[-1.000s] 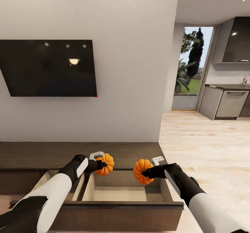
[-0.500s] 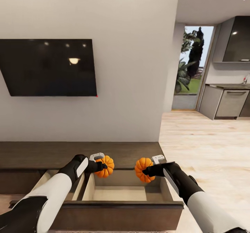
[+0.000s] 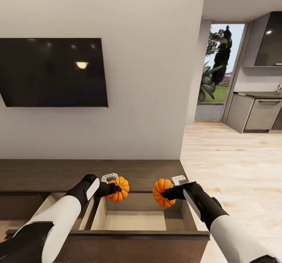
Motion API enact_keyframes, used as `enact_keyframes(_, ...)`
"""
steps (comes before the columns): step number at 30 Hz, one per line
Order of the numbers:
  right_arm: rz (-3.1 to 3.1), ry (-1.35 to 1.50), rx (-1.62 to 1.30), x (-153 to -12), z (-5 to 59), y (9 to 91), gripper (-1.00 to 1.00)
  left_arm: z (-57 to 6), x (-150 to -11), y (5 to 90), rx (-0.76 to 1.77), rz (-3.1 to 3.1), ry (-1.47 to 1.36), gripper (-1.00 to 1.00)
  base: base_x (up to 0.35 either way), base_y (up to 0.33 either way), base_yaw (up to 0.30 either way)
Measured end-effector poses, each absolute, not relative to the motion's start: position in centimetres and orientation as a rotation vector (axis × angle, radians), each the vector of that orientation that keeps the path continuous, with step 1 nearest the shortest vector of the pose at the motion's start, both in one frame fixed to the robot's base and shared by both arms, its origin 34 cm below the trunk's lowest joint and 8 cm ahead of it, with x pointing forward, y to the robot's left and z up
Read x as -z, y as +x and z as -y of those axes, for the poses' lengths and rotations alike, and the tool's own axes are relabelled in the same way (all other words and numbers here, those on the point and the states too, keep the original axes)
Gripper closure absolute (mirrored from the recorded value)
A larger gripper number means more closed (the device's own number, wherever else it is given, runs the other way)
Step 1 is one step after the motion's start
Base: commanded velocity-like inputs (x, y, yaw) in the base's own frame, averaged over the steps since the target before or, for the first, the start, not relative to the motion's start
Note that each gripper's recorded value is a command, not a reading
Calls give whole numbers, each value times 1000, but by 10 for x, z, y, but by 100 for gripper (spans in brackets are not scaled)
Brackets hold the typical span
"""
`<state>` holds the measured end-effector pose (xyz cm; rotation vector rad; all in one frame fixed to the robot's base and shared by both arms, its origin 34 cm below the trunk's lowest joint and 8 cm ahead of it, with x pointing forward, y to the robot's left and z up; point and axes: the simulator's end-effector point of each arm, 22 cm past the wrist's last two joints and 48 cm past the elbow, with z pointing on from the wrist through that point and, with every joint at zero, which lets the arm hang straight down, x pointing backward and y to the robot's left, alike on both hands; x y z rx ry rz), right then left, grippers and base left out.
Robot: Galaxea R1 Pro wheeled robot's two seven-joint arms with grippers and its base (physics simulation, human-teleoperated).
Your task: Place each of the two pumpkins and all three candles from the living room inside a cabinet in the living room (use any cabinet), then make sure every cabinet is closed, and position the cauldron so it is next to a table in the living room.
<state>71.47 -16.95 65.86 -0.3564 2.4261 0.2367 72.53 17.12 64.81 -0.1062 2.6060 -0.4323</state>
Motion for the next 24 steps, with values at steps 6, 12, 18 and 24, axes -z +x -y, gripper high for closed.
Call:
enact_keyframes(6,-2436,-355,-240,-653,170,714,100,-171,-642,724,435,-2617,-107,100,4,0,0)
enact_keyframes(12,-2447,-354,-242,-644,170,713,100,-168,-633,722,439,-2627,-106,100,0,0,0)
enact_keyframes(18,-2495,-291,-265,-628,179,706,100,-165,-617,714,449,-2659,-104,100,0,0,0)
enact_keyframes(24,-2498,-285,-271,-616,179,704,100,-165,-600,701,450,-2719,-104,100,0,0,0)
